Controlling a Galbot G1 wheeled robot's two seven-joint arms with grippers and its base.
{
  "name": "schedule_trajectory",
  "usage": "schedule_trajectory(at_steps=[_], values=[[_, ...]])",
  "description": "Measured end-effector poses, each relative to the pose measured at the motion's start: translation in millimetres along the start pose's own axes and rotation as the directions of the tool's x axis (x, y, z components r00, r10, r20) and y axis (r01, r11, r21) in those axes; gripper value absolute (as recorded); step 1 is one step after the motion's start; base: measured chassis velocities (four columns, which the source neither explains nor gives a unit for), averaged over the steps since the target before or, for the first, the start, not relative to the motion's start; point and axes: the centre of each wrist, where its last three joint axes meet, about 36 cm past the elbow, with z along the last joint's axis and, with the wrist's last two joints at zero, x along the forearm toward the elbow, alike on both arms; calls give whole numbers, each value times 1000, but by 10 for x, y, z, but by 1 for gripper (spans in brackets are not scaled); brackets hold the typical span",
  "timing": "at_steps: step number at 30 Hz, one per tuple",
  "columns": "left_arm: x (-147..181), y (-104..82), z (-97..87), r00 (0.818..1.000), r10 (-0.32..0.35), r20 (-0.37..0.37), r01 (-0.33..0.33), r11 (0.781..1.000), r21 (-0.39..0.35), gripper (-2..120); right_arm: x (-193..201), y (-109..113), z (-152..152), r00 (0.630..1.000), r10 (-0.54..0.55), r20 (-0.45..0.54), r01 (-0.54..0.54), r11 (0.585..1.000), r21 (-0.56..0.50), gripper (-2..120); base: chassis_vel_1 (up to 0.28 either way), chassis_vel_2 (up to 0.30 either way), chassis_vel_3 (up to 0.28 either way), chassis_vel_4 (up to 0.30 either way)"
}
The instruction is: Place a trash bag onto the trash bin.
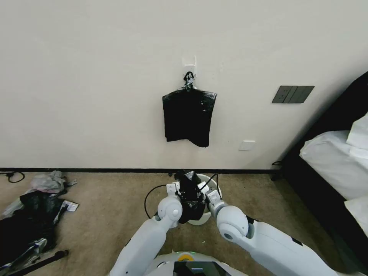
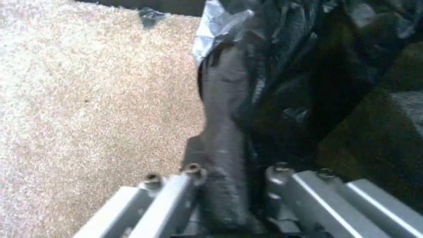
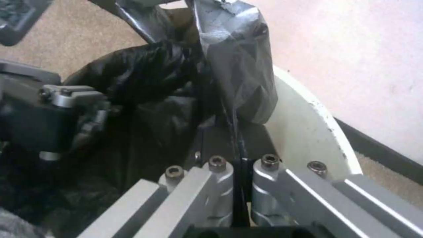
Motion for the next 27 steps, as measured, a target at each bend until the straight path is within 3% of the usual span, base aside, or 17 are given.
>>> schedule_trajectory(at_steps=[2,15,27], values=[[14,38,4,1000,5,2,-5,1000,15,2,2,5,7,1000,-1,-2,1,1000,-4,0,0,0,0,0],[115,159,-19,999,-5,42,3,998,55,1,79,-42,-45,1000,-1,18,1,1000,-24,0,0,0,0,0],[687,511,-65,978,47,201,-66,994,91,1,226,-424,-321,990,24,136,-11,995,-96,0,0,0,0,0]])
